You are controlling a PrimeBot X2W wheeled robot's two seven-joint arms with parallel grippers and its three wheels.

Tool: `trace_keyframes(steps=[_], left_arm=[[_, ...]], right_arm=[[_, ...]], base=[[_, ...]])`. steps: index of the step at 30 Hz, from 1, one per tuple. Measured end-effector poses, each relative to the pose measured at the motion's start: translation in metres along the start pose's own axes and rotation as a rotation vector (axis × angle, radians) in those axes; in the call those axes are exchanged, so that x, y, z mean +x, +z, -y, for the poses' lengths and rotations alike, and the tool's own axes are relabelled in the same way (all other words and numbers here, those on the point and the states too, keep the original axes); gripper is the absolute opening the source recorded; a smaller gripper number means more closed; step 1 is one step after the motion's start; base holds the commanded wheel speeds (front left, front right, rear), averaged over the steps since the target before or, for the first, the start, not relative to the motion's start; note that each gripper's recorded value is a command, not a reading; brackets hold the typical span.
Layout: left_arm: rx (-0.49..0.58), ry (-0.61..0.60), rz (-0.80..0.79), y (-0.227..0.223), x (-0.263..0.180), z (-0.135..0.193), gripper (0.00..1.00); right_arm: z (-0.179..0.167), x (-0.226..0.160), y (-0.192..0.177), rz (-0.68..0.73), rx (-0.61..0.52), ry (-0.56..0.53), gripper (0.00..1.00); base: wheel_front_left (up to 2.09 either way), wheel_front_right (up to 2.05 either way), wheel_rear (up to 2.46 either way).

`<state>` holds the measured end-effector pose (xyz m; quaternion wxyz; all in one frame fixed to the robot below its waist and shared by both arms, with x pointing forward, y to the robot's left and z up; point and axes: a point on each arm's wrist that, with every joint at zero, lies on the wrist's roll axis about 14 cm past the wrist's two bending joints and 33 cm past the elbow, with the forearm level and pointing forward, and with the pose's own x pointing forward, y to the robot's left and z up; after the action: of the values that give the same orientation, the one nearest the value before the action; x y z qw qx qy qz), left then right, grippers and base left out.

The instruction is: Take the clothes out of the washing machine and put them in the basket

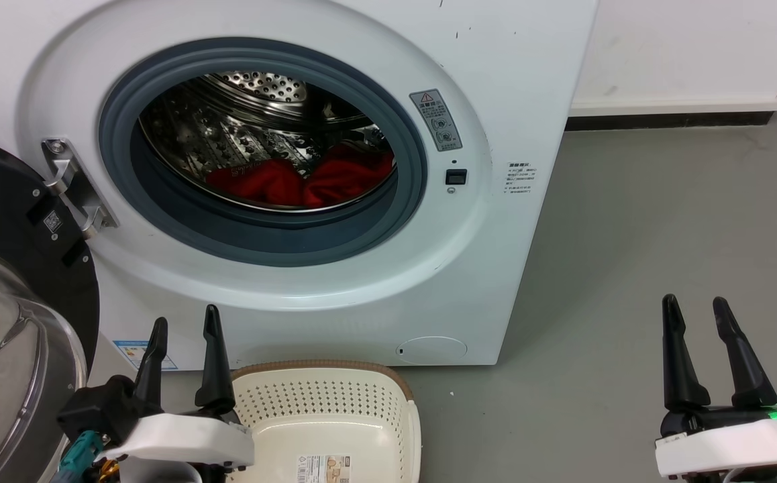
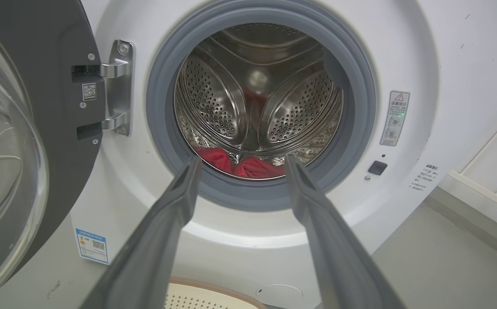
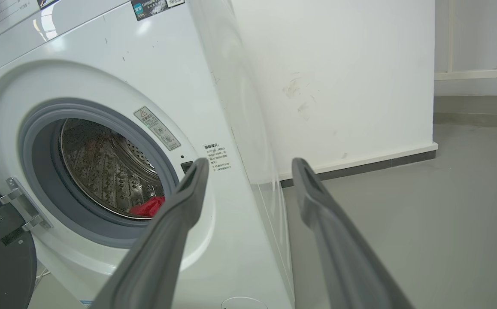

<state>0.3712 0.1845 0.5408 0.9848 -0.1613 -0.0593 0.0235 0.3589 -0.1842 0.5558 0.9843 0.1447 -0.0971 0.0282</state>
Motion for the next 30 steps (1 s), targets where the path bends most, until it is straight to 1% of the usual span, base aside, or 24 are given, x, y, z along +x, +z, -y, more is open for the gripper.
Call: trace_keyframes(steps=[30], left_arm=[[0.238, -0.062, 0.053, 0.0, -0.009, 0.008, 1.0]], right_arm=[[-0.01, -0.007, 0.011, 0.05, -0.234, 0.053, 1.0]], base=[[0.0, 0.0, 0.0]])
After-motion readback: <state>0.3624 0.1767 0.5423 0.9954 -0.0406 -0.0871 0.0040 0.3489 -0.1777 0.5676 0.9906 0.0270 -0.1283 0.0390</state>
